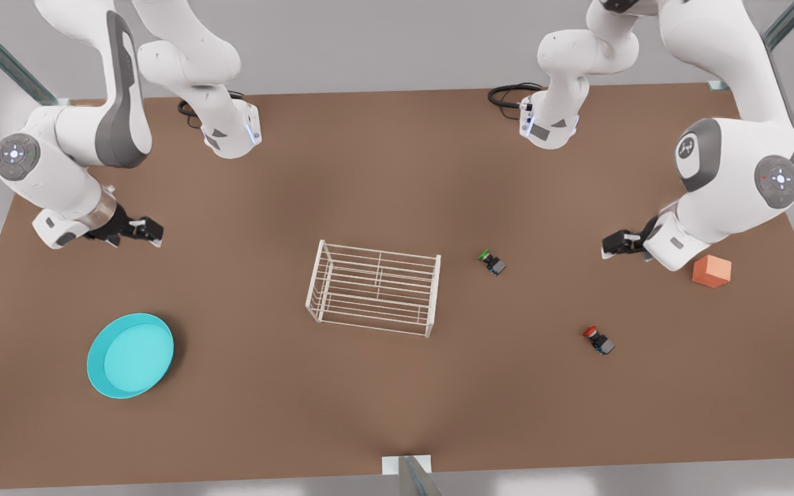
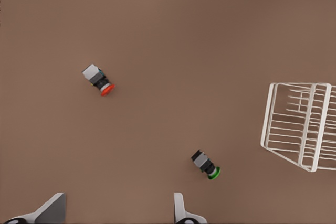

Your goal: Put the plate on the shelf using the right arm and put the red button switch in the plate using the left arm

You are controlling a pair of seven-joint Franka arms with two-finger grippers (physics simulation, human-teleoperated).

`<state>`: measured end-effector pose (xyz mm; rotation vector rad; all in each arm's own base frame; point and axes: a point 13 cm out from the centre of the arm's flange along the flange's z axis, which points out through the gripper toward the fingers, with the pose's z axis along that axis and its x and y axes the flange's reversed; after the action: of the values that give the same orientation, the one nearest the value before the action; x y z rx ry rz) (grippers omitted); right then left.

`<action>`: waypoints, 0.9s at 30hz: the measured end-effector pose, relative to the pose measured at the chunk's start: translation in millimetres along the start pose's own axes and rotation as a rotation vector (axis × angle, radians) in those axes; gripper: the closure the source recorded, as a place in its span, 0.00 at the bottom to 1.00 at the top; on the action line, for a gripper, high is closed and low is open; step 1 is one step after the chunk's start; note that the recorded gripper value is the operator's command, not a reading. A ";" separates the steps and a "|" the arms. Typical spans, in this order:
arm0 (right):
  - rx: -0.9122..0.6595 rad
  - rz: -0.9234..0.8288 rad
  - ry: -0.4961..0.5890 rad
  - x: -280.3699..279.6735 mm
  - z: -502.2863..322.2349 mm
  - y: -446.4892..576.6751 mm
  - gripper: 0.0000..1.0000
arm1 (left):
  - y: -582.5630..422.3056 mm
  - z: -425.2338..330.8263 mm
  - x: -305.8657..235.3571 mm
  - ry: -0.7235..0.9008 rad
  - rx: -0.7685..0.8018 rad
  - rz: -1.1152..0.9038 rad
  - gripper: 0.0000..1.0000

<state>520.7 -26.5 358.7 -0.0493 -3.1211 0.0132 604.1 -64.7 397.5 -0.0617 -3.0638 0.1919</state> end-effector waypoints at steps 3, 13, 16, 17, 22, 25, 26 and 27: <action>-0.006 0.004 0.013 -16.5 14.0 0.9 0.00 | -0.2 -0.1 -10.2 -0.034 -0.002 0.001 0.00; -0.157 0.191 0.142 -142.3 104.2 -133.3 0.00 | 5.9 -11.4 -7.3 -0.050 -0.013 0.019 0.00; -0.204 0.191 0.161 -150.9 130.0 -155.0 0.00 | 9.8 -15.9 -9.2 -0.052 -0.021 0.023 0.00; -0.215 0.191 0.163 -152.1 138.6 -162.8 0.00 | 7.8 -7.9 -10.9 -0.037 -0.025 0.030 0.00; -0.231 0.170 0.164 -152.4 191.1 -193.0 0.02 | 8.4 10.4 -23.3 -0.021 -0.060 0.052 0.00; -0.225 0.157 0.120 -160.7 205.9 -214.2 0.00 | 6.6 13.3 -28.6 -0.032 -0.069 0.060 0.00; -0.221 0.151 0.104 -163.9 206.7 -219.6 0.00 | 7.2 14.5 -30.0 -0.034 -0.071 0.060 0.00; -0.212 0.145 0.090 -166.2 209.2 -225.3 0.00 | 9.1 14.9 -31.3 -0.037 -0.072 0.057 0.00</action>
<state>675.4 -258.6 148.2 -0.2704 -3.0077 -0.3083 634.4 -58.9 379.4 -0.1515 -3.1072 0.0860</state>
